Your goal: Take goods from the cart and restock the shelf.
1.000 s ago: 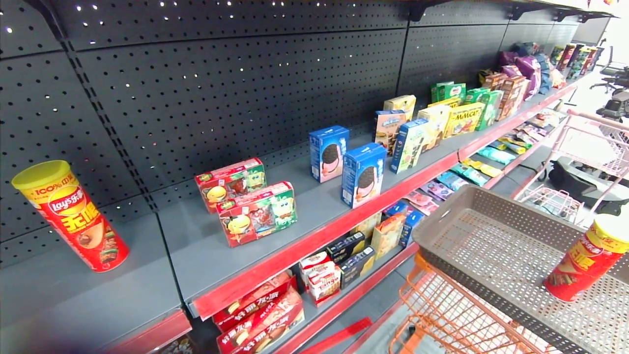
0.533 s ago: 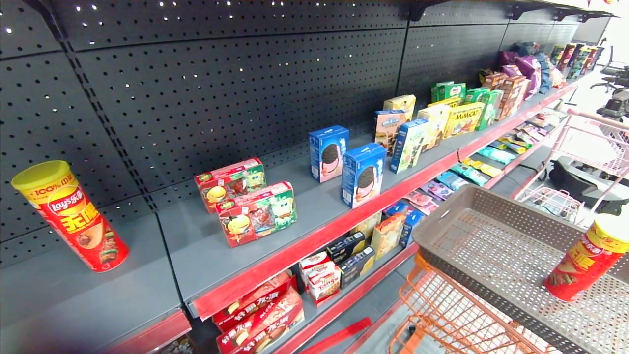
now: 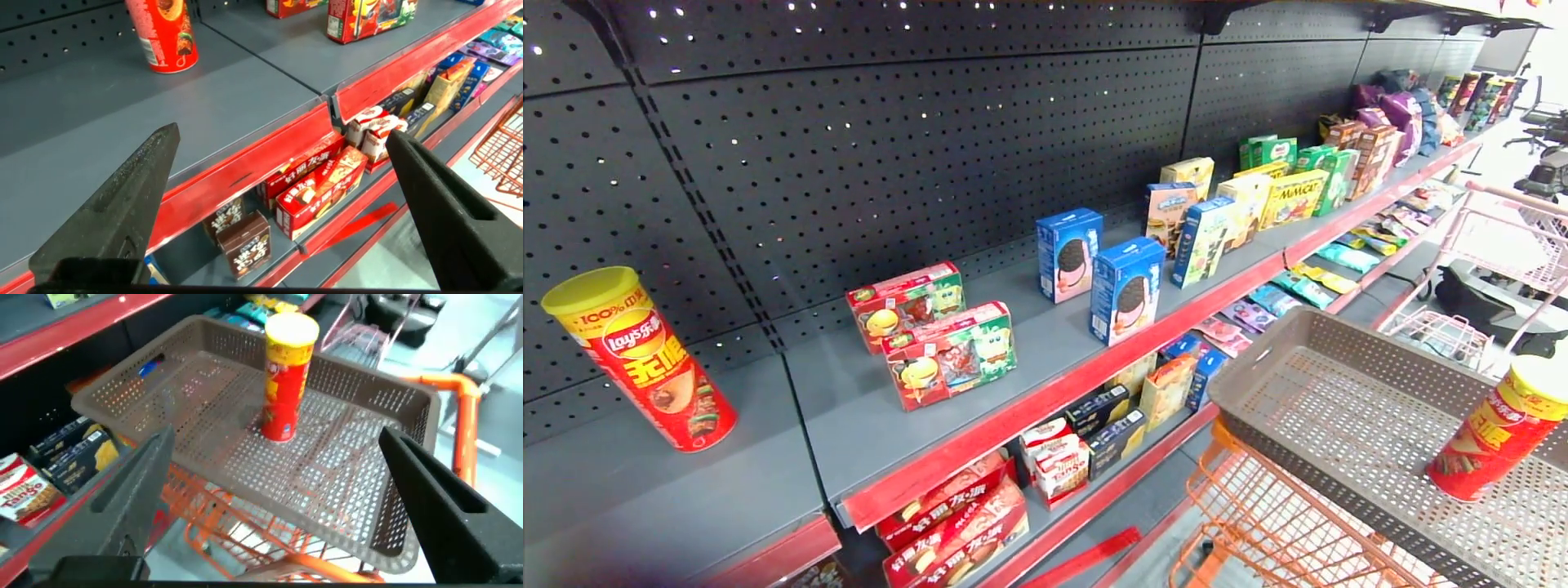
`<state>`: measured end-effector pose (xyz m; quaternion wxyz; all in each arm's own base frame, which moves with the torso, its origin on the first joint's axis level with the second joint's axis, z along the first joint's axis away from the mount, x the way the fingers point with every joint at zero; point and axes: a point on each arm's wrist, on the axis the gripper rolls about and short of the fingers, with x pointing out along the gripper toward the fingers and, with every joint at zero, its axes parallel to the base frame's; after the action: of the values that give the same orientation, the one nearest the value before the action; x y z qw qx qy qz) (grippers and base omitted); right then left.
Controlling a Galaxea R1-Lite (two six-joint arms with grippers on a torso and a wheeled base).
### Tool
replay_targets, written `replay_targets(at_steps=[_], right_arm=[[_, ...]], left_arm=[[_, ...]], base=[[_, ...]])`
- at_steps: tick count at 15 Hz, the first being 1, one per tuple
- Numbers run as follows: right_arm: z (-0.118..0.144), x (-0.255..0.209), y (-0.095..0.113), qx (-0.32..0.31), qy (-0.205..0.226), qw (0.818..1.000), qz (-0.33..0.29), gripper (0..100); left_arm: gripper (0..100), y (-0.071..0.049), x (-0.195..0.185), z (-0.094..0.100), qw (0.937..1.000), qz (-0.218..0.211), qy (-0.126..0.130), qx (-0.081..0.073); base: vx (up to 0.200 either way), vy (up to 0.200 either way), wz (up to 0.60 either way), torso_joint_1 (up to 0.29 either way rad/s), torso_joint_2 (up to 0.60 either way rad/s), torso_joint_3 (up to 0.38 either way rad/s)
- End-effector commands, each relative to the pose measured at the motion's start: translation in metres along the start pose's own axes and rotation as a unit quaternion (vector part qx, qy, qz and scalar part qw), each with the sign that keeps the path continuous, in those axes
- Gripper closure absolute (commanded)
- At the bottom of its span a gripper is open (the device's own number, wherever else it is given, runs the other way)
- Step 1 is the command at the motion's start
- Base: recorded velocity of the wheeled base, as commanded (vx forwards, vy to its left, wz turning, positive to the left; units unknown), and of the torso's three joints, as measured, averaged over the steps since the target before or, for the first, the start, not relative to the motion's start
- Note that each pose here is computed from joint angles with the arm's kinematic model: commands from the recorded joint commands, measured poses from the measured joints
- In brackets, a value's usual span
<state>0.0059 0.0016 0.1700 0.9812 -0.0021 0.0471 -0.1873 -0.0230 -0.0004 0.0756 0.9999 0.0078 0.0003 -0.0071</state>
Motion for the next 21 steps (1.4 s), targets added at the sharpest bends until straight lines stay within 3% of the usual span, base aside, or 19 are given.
replay_targets(at_steps=[1,5,15,21], right_arm=[[-0.001,0.009,-0.001,0.02,0.027,0.999,0.027,0],[0.005,0.033,-0.003,0.017,0.028,0.998,0.057,0],[0.001,0.034,0.001,0.014,0.04,0.994,0.098,0],[0.028,0.083,-0.006,0.026,0.107,0.992,0.069,0]], left_arm=[[0,0.0,0.0,0.0,1.0,0.0,0.0,0.0],[0,0.0,0.0,0.0,1.0,0.0,0.0,0.0],[0,0.0,0.0,0.0,1.0,0.0,0.0,0.0],[0,0.0,0.0,0.0,1.0,0.0,0.0,0.0]], base=[[0.0,0.0,0.0,0.0,0.0,0.0],[0.0,0.0,0.0,0.0,0.0,0.0],[0.0,0.0,-0.12,0.0,0.0,0.001],[0.0,0.0,0.0,0.0,0.0,0.0]])
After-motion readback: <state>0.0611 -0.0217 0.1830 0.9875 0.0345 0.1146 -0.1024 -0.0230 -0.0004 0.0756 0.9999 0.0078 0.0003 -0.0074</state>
